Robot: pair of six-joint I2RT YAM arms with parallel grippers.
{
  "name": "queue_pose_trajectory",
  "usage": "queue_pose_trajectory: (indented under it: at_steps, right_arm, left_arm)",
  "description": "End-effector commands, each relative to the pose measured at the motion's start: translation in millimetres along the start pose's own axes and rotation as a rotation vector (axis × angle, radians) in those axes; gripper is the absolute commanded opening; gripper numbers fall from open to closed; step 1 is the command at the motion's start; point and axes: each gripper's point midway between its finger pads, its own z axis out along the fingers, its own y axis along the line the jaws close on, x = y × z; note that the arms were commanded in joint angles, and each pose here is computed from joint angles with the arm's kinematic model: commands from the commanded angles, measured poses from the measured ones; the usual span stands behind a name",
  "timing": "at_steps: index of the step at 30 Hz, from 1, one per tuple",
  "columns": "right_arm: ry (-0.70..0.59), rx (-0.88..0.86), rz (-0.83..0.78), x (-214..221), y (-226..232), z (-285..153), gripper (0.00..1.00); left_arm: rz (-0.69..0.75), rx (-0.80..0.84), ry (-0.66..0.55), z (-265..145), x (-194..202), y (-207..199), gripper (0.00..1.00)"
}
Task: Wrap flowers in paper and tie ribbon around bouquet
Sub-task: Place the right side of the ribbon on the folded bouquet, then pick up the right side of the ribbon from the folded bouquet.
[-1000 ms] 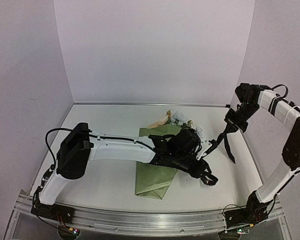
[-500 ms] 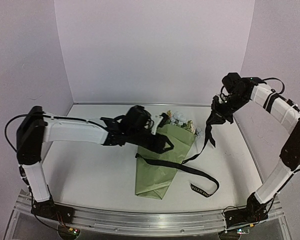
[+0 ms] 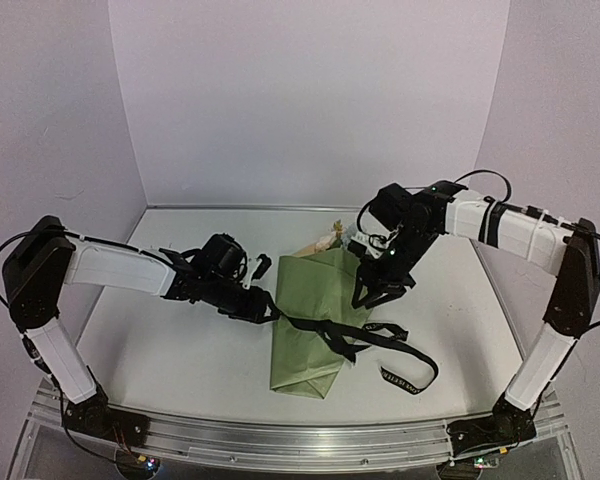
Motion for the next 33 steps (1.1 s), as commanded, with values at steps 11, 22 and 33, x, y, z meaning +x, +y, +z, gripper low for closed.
queue_pose_trajectory:
  at_steps: [11, 22, 33]
  right_arm:
    - [0.064, 0.163, 0.027, 5.3, -0.9, 37.8, 0.49]
    - [-0.065, 0.316, 0.043, 2.9, 10.0, 95.6, 0.48]
    - [-0.095, 0.386, 0.104, -2.3, -3.9, 120.2, 0.33]
  left_arm:
    - [0.219, 0.019, 0.008, -3.8, -23.9, -17.1, 0.47]
    - [0.235, -0.122, -0.051, -26.7, -29.1, 2.6, 0.46]
    - [0.246, -0.132, -0.124, -40.4, -39.8, -0.7, 0.49]
